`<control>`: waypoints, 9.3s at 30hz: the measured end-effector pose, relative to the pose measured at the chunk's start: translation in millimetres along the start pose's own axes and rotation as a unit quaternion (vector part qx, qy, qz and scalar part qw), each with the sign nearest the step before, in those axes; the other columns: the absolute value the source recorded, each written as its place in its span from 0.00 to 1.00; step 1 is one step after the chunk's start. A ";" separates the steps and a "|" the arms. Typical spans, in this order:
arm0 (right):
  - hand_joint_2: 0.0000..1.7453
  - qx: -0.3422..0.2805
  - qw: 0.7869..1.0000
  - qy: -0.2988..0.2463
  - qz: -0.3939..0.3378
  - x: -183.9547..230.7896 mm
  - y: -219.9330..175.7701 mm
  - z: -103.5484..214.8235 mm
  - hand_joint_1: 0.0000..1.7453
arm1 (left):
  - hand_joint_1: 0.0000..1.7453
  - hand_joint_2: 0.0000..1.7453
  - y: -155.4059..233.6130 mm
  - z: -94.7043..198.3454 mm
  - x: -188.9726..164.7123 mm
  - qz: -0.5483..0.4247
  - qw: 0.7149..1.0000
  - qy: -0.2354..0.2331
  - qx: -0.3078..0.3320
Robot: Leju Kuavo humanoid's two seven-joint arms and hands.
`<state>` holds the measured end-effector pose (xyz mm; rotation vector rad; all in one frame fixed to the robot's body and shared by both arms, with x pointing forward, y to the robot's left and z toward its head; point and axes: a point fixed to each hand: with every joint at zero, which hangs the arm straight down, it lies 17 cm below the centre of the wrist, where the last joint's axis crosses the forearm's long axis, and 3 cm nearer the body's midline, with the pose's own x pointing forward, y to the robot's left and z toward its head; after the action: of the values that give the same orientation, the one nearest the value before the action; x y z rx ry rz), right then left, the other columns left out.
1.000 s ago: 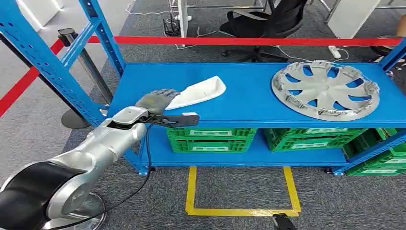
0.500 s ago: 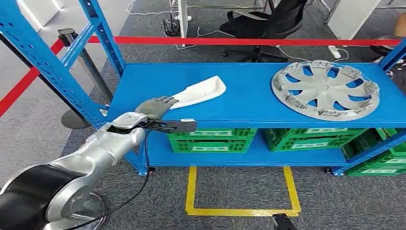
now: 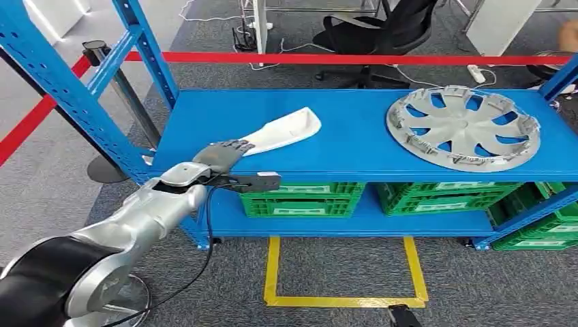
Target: Take the parts from the cabinet and place them on the table.
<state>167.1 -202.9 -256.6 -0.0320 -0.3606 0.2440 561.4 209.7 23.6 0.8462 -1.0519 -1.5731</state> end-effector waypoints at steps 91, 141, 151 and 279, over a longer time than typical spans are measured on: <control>0.00 -0.001 1.000 0.000 0.003 -1.1 -1.0 -0.1 0.00 | 1.00 1.00 13.3 -3.4 8.5 0.012 1.000 -0.004 0.011; 0.00 -0.024 0.999 0.007 -0.026 -23.3 -13.4 0.6 0.00 | 1.00 1.00 174.1 53.5 140.2 0.058 0.942 -0.162 0.289; 0.00 -0.027 0.999 0.009 -0.027 -25.8 -16.4 0.5 0.00 | 1.00 1.00 170.8 61.5 150.2 0.063 0.938 -0.172 0.294; 0.00 -0.017 0.998 0.005 -0.055 -37.4 -6.7 3.8 0.00 | 1.00 1.00 36.7 86.8 100.4 0.317 0.910 -0.151 0.220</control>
<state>133.5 -218.6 -265.5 -0.0461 -0.3561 0.1288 472.5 126.9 88.6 0.4646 -1.7432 -0.9320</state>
